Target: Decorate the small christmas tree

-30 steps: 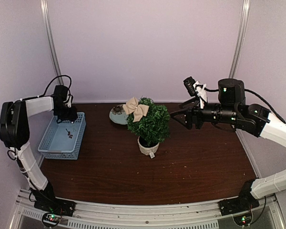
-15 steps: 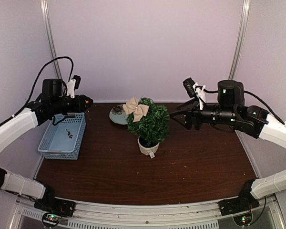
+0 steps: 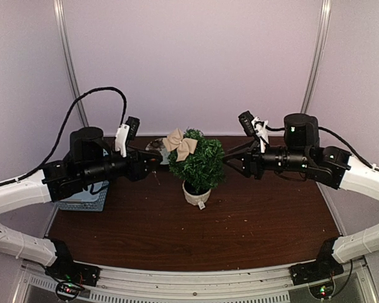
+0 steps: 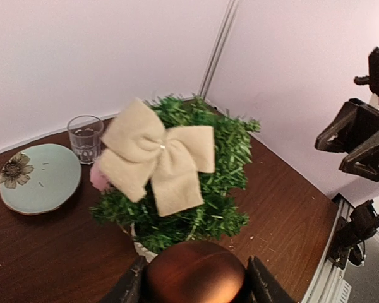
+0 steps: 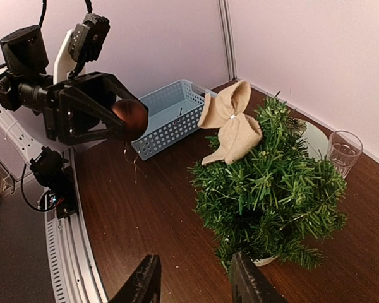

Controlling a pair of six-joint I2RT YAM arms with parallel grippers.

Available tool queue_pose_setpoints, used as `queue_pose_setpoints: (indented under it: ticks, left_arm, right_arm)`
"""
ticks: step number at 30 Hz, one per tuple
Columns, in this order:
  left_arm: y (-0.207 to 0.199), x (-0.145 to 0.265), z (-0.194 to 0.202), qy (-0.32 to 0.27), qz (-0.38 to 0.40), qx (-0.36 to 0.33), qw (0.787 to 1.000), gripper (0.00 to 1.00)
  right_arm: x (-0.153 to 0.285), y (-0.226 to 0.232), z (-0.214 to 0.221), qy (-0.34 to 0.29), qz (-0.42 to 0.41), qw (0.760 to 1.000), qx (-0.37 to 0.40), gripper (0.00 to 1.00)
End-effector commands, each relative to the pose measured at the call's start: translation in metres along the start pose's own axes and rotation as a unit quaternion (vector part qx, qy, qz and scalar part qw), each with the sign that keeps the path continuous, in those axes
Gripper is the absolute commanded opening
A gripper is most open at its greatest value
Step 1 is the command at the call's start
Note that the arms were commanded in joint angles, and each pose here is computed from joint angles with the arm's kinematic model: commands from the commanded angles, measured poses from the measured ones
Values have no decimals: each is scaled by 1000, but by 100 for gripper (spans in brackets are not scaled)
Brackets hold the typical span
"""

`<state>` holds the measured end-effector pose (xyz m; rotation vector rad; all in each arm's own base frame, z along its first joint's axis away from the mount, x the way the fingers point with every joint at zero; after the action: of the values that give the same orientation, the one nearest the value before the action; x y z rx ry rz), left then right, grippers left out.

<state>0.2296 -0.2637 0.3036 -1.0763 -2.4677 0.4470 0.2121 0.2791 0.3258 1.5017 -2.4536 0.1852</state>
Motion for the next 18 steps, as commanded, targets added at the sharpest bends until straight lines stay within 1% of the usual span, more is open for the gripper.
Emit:
queue_pose_setpoints:
  ticks: [1,4,7,11,18]
  left_arm:
    - [-27,-10,-4,-68,-4,1,998,32]
    - [-42,-21,3,-76,-17,-6,997,32]
    - [-48,-37,11,-68,-26,6,997,32]
    - [-50,-53,19,-70,-36,25,997,32]
    - [-50,-66,24,-85,-46,50,994,32]
  right_arm:
    - [-5,8,7,1,-7,1000,-5,37]
    - [-10,15,14,8,-15,1000,-6,35]
    - [-14,21,19,15,-17,1000,-1,34]
    - [-19,26,27,26,-10,1000,8,33]
    - [-24,23,39,35,3,999,13,33]
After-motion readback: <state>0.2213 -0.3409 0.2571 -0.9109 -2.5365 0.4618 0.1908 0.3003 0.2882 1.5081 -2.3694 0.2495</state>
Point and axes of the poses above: each gripper's point midway between its finger pads, its own x axis back along the fingers, its own y axis along the line the jaws close on, z = x × y, the point moved 4 cm from there along x, back along the fingers, and after that the axes turned 9 degrees about x, right-handed, at the moved point
